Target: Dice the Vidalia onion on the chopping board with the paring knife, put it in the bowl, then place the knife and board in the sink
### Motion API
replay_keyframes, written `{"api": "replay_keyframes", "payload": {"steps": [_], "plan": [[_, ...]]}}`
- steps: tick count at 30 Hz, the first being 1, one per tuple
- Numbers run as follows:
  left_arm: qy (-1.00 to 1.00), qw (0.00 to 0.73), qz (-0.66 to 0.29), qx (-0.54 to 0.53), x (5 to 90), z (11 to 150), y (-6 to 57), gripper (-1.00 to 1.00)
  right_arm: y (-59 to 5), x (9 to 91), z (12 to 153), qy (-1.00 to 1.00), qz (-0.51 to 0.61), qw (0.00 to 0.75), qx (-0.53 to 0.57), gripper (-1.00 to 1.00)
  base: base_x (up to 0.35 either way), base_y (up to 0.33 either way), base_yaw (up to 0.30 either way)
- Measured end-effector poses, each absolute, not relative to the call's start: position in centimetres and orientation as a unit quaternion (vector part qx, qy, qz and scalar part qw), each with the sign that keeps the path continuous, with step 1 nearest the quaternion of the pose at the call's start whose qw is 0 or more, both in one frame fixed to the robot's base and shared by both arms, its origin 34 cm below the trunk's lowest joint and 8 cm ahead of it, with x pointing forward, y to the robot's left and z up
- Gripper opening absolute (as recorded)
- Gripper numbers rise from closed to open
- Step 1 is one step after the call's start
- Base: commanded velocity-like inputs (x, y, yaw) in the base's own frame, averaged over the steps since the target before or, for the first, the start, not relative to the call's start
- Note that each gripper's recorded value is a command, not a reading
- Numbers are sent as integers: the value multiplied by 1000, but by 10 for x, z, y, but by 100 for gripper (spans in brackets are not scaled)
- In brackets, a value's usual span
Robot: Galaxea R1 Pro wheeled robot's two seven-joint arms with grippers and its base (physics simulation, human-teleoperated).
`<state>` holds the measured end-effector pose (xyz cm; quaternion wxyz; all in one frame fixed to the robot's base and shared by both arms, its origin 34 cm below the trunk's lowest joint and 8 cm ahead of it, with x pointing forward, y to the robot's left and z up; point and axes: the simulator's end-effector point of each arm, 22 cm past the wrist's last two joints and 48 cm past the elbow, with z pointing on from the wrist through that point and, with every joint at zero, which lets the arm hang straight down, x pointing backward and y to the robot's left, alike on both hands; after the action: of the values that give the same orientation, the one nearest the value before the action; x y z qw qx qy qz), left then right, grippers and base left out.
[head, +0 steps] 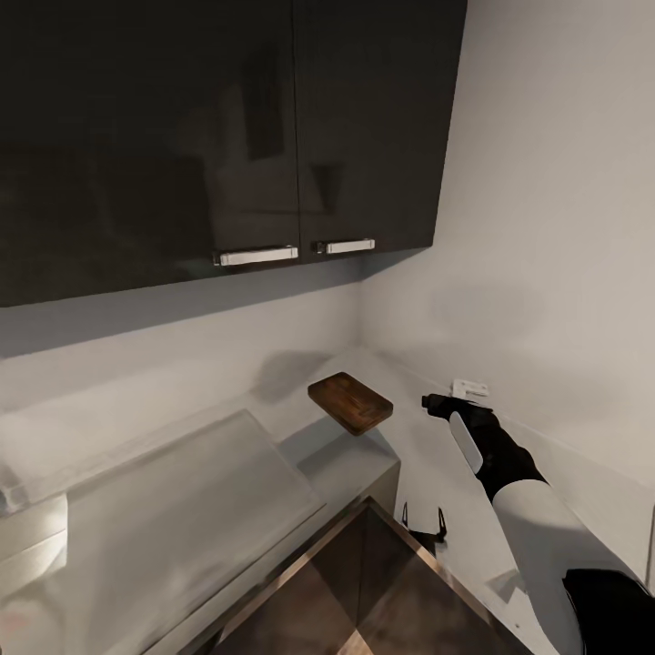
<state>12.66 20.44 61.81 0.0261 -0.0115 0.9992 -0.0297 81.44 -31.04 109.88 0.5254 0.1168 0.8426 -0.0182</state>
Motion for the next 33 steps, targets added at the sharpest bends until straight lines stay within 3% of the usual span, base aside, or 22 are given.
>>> {"api": "replay_keyframes", "payload": {"steps": [22, 33], "plan": [[1000, 9, -17, -10, 111, 617, 224, 100, -308, 808, 1087, 859, -18, 499, 112, 100, 87, 0, 0], [1000, 9, -17, -10, 111, 617, 223, 100, -307, 806, 1084, 864, -17, 490, 110, 100, 115, -86, 138]]}}
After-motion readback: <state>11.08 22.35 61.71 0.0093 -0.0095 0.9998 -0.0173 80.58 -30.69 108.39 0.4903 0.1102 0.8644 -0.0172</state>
